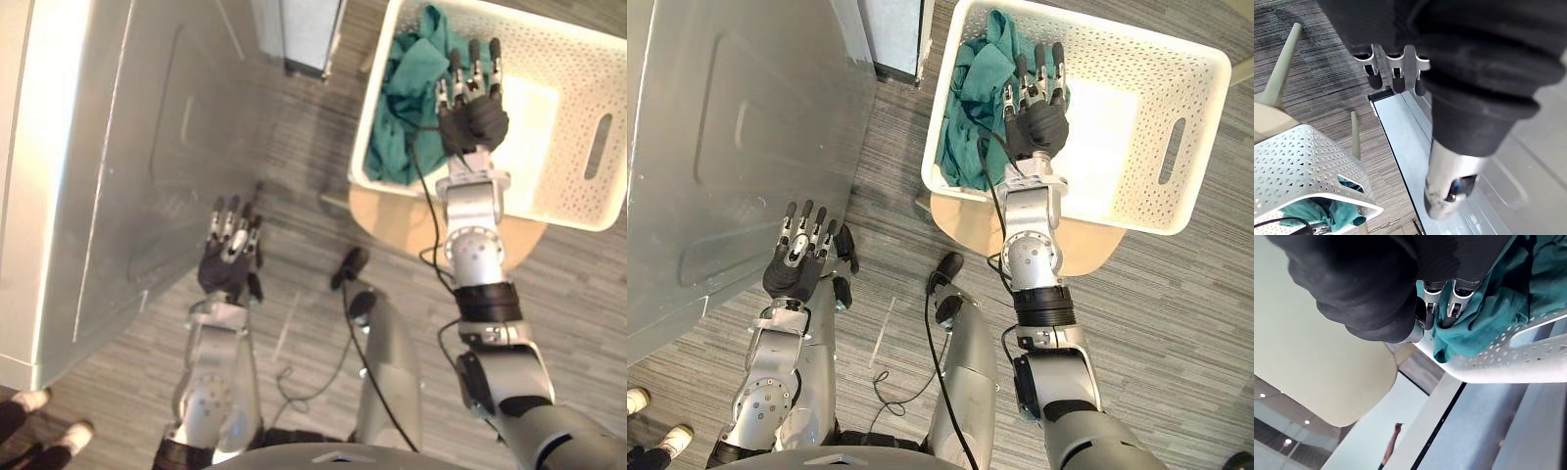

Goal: Pick up the laundry basket with both hands and put the clothes into the washing machine.

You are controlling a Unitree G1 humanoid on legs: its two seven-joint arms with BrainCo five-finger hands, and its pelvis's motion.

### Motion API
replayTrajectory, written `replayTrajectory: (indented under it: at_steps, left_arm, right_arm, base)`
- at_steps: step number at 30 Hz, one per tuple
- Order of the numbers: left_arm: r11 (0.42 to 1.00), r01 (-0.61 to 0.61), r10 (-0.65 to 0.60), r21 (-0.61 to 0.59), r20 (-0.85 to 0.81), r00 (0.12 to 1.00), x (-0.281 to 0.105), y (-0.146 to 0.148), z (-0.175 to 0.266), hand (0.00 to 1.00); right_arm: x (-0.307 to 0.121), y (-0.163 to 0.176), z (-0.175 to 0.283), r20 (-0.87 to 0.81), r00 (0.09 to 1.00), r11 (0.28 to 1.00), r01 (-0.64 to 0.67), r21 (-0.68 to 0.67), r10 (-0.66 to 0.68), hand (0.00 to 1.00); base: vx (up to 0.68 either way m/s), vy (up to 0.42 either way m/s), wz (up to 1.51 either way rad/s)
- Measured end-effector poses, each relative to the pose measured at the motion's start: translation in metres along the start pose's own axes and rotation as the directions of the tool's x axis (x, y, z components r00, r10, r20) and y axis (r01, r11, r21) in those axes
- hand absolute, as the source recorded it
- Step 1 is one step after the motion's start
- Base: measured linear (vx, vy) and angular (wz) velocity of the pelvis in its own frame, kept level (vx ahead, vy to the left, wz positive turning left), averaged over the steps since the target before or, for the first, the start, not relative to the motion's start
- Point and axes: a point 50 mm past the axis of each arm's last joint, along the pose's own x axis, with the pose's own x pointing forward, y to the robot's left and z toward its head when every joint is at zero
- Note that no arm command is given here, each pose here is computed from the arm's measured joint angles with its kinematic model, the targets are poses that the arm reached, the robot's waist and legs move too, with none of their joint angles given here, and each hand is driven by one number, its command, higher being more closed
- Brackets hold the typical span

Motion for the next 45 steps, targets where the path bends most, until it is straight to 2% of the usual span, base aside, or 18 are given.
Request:
replayTrajectory:
  at_steps: [11, 16, 19, 21, 22, 24, 26, 27, 31, 35, 36, 41, 42, 45]
  left_arm:
    - [1.000, 0.008, -0.007, 0.022, -0.015, 1.000, -0.001, 0.001, 0.001, 0.00]
    - [0.999, 0.011, -0.011, 0.030, -0.022, 1.000, -0.001, 0.001, 0.000, 0.00]
    - [0.999, 0.014, -0.012, 0.049, -0.031, 0.999, -0.002, 0.003, 0.002, 0.00]
    - [0.998, 0.012, -0.009, 0.068, -0.039, 0.999, -0.003, 0.006, 0.003, 0.00]
    - [0.997, 0.014, -0.011, 0.076, -0.047, 0.999, -0.004, 0.006, 0.003, 0.00]
    - [0.997, 0.016, -0.012, 0.077, -0.057, 0.998, -0.005, 0.007, 0.001, 0.00]
    - [0.996, 0.023, -0.016, 0.081, -0.089, 0.996, -0.010, 0.007, -0.004, 0.00]
    - [0.997, 0.024, -0.017, 0.079, -0.096, 0.995, -0.011, 0.008, -0.005, 0.00]
    - [0.997, 0.047, -0.038, 0.063, -0.139, 0.990, -0.013, 0.004, -0.015, 0.00]
    - [0.997, 0.065, -0.057, 0.049, -0.155, 0.986, -0.014, 0.001, -0.020, 0.00]
    - [0.997, 0.069, -0.062, 0.039, -0.156, 0.986, -0.014, -0.001, -0.021, 0.00]
    - [0.998, 0.068, -0.065, 0.014, -0.146, 0.987, -0.014, -0.004, -0.024, 0.00]
    - [0.998, 0.068, -0.066, 0.008, -0.144, 0.987, -0.014, -0.005, -0.024, 0.00]
    - [0.998, 0.067, -0.066, 0.006, -0.143, 0.988, -0.014, -0.005, -0.025, 0.00]
  right_arm:
    - [-0.020, 0.020, 0.013, 0.054, 0.993, 0.995, -0.103, 0.018, 0.102, 1.00]
    - [-0.026, 0.014, 0.012, 0.040, 0.996, 0.996, -0.083, 0.006, 0.083, 1.00]
    - [-0.026, 0.011, 0.010, -0.016, 0.996, 0.994, -0.092, -0.061, 0.091, 1.00]
    - [-0.020, 0.004, 0.009, -0.069, 0.994, 0.982, -0.097, -0.163, 0.086, 1.00]
    - [-0.011, -0.010, 0.011, -0.116, 0.992, 0.959, -0.073, -0.273, 0.042, 1.00]
    - [-0.004, -0.028, 0.015, -0.153, 0.988, 0.919, -0.034, -0.392, -0.029, 1.00]
    - [0.001, -0.052, 0.019, -0.202, 0.970, 0.839, 0.006, -0.544, -0.138, 1.00]
    - [0.002, -0.057, 0.019, -0.211, 0.964, 0.823, 0.014, -0.568, -0.162, 1.00]
    - [0.007, -0.084, 0.022, -0.243, 0.923, 0.686, 0.031, -0.726, -0.298, 1.00]
    - [0.031, -0.087, 0.021, -0.238, 0.900, 0.573, 0.016, -0.820, -0.364, 1.00]
    - [0.038, -0.087, 0.021, -0.235, 0.894, 0.528, 0.003, -0.849, -0.382, 0.00]
    - [0.059, -0.080, 0.023, -0.208, 0.881, 0.415, -0.015, -0.909, -0.424, 0.00]
    - [0.065, -0.077, 0.025, -0.196, 0.880, 0.370, -0.026, -0.929, -0.432, 0.00]
    - [0.070, -0.076, 0.029, -0.183, 0.873, 0.330, -0.027, -0.944, -0.452, 0.00]
  base:
    - [0.04, -0.013, -0.02]
    - [0.02, -0.019, -0.01]
    - [0.00, 0.000, 0.00]
    - [0.00, 0.000, 0.00]
    - [0.00, 0.000, 0.00]
    - [0.02, -0.016, 0.02]
    - [0.04, -0.027, 0.05]
    - [0.05, -0.028, 0.07]
    - [0.05, -0.029, 0.09]
    - [0.01, -0.007, 0.01]
    - [0.03, -0.023, 0.02]
    - [0.04, -0.020, 0.02]
    - [0.05, -0.021, 0.01]
    - [0.03, -0.012, 0.03]
